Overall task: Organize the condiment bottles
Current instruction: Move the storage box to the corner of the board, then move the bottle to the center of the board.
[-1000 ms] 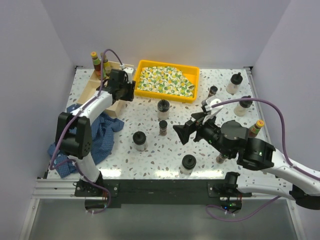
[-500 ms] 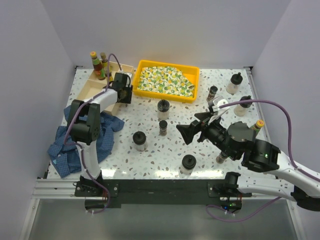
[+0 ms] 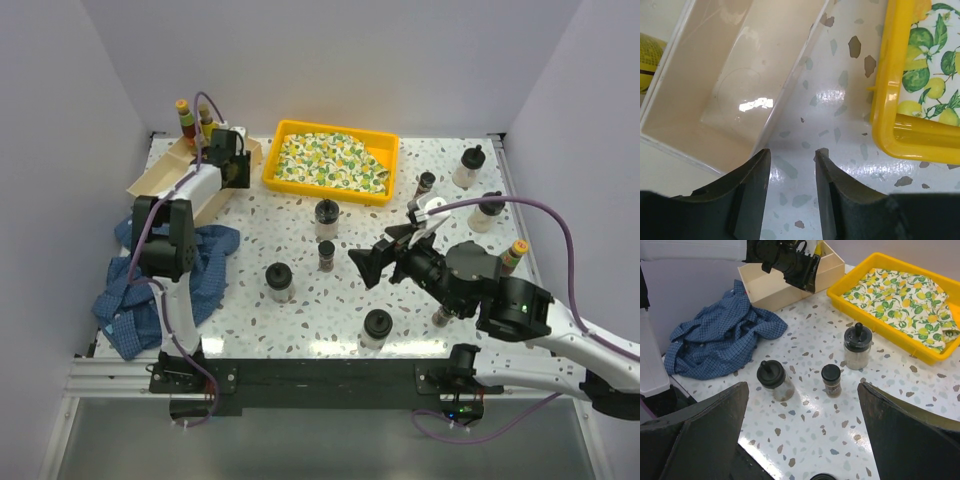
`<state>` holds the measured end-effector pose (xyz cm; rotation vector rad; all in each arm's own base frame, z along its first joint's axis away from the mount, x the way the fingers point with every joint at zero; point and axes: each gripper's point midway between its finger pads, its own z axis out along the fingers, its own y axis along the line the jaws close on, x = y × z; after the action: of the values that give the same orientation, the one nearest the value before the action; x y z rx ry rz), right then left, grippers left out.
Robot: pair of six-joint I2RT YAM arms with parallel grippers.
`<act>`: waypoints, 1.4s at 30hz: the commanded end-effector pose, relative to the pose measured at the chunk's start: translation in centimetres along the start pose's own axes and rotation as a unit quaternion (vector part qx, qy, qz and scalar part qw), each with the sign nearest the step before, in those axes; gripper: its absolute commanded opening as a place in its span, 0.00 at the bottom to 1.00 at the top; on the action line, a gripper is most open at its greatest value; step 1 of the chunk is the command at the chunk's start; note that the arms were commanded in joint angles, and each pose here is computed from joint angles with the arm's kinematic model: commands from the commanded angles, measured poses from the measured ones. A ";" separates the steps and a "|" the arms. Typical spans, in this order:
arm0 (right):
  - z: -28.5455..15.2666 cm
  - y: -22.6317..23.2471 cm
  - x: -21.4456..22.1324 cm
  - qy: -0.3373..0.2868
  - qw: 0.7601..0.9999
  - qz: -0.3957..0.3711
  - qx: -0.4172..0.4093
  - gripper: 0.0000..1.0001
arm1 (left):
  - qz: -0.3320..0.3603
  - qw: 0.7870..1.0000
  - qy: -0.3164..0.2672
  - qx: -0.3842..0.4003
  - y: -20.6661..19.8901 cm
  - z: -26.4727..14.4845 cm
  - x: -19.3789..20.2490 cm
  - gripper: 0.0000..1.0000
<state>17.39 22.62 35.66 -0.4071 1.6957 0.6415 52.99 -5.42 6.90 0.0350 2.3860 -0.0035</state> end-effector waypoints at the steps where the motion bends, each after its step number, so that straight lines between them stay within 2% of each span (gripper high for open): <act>1: 0.1 0.5 -2.5 -0.031 0.999 0.017 -0.002 0.95 | 0.010 0.999 -0.046 0.012 0.5 -1.3 -4.1 0.46; 6: 0.8 0.3 -1.4 -0.016 1.000 0.013 0.013 0.95 | 0.015 0.995 -0.071 0.068 -2.1 -4.9 -6.3 0.49; 9: 1.8 0.3 0.4 0.007 1.000 0.009 0.025 0.95 | 0.025 0.989 -0.096 0.107 -3.9 -8.4 -8.6 0.57; 10: 2.0 0.3 0.8 0.013 0.999 0.012 0.028 0.95 | 0.027 0.987 -0.108 0.118 -4.4 -10.1 -9.7 0.69; 12: 2.8 -0.1 2.1 0.031 0.998 0.007 0.052 0.95 | 0.032 0.983 -0.122 0.134 -5.1 -12.2 -10.9 0.78; 13: 3.1 -0.3 2.9 0.043 0.997 0.008 0.064 0.95 | 0.038 0.977 -0.140 0.159 -5.9 -14.5 -11.9 0.85; 14: 3.7 -0.5 3.5 0.056 0.995 0.003 0.080 0.95 | 0.041 0.974 -0.148 0.169 -6.3 -15.6 -12.3 1.00; 18: 4.8 -3.1 5.4 0.107 0.980 -0.013 0.165 0.95 | 0.048 0.958 -0.180 0.218 -7.7 -20.4 -12.4 1.00; 22: 5.0 -7.5 7.3 0.175 0.958 0.017 0.228 0.95 | 0.040 0.947 -0.175 0.265 -8.9 -22.6 -8.7 1.00; 25: 4.3 -14.4 6.6 0.163 0.928 0.052 0.330 0.95 | -0.007 0.940 -0.192 0.283 -9.3 -23.8 -6.4 1.00; 28: 4.3 -19.0 5.8 0.161 0.905 0.070 0.387 0.94 | -0.028 0.951 -0.180 0.249 -8.0 -23.4 -4.2 1.00; 30: 3.5 -22.8 3.9 0.139 0.882 0.064 0.445 0.95 | -0.030 0.954 -0.180 0.239 -7.6 -23.6 -3.6 1.00; 31: 3.0 -25.0 3.9 0.143 0.863 0.064 0.481 0.95 | -0.032 0.950 -0.191 0.245 -7.7 -24.2 -3.5 1.00; 34: -0.3 -28.6 1.4 0.115 0.818 0.079 0.558 0.95 | -0.051 0.936 -0.230 0.260 -7.9 -25.9 -3.8 1.00; 38: -5.3 -30.6 -0.3 0.063 0.781 0.108 0.612 0.93 | -0.089 0.935 -0.251 0.234 -6.4 -26.4 -3.9 1.00; 42: -11.2 -32.3 0.7 0.072 0.709 0.105 0.693 0.92 | -0.105 0.928 -0.237 0.267 -7.4 -26.2 -3.4 1.00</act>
<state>31.63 -5.21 28.77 0.7013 1.9885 -0.4513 36.61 -12.07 26.20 0.0720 1.9214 -0.6107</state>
